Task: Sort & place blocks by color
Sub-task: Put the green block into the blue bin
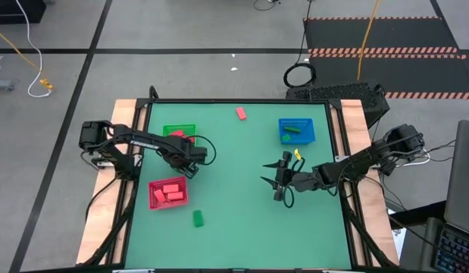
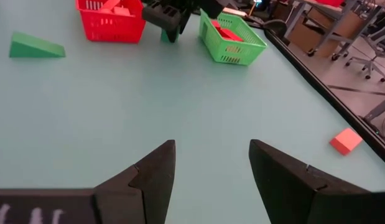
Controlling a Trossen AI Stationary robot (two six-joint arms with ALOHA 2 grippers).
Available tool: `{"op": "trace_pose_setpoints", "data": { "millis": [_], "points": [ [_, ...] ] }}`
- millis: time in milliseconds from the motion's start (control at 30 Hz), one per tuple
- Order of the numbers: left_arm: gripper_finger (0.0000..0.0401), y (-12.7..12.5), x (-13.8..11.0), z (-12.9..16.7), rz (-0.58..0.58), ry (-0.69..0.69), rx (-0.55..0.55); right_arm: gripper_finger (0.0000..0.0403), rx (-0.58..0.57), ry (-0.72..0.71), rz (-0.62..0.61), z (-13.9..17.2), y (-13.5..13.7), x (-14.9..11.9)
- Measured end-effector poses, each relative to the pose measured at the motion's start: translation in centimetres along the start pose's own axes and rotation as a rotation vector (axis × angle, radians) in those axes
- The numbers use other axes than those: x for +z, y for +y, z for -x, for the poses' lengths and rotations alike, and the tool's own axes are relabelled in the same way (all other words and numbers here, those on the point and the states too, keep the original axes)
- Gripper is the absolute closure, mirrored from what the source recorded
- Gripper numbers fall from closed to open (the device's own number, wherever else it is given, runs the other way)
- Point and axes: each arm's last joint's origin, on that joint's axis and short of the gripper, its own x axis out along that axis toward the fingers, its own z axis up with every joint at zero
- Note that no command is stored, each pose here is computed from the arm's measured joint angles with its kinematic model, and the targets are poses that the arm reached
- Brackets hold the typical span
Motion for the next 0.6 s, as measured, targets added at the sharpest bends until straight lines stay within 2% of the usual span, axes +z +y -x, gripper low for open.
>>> {"op": "trace_pose_setpoints", "data": {
  "millis": [333, 467, 600],
  "points": [
    [0.0244, -0.7, 0.7, 1.6, -0.078, 0.003, -0.057, 0.0204, 0.000, 0.003, 0.002, 0.1, -0.1, -0.6],
    [0.0264, -1.4, 1.6, 3.5, -0.136, -0.055, -0.113, 0.0204, 0.000, -0.016, -0.010, 0.1, -0.1, -0.7],
    [0.0264, -2.3, 2.7, 6.2, -0.183, -0.143, -0.181, 0.0204, -0.001, -0.050, -0.009, 0.2, -0.2, -0.6]
  ]
}}
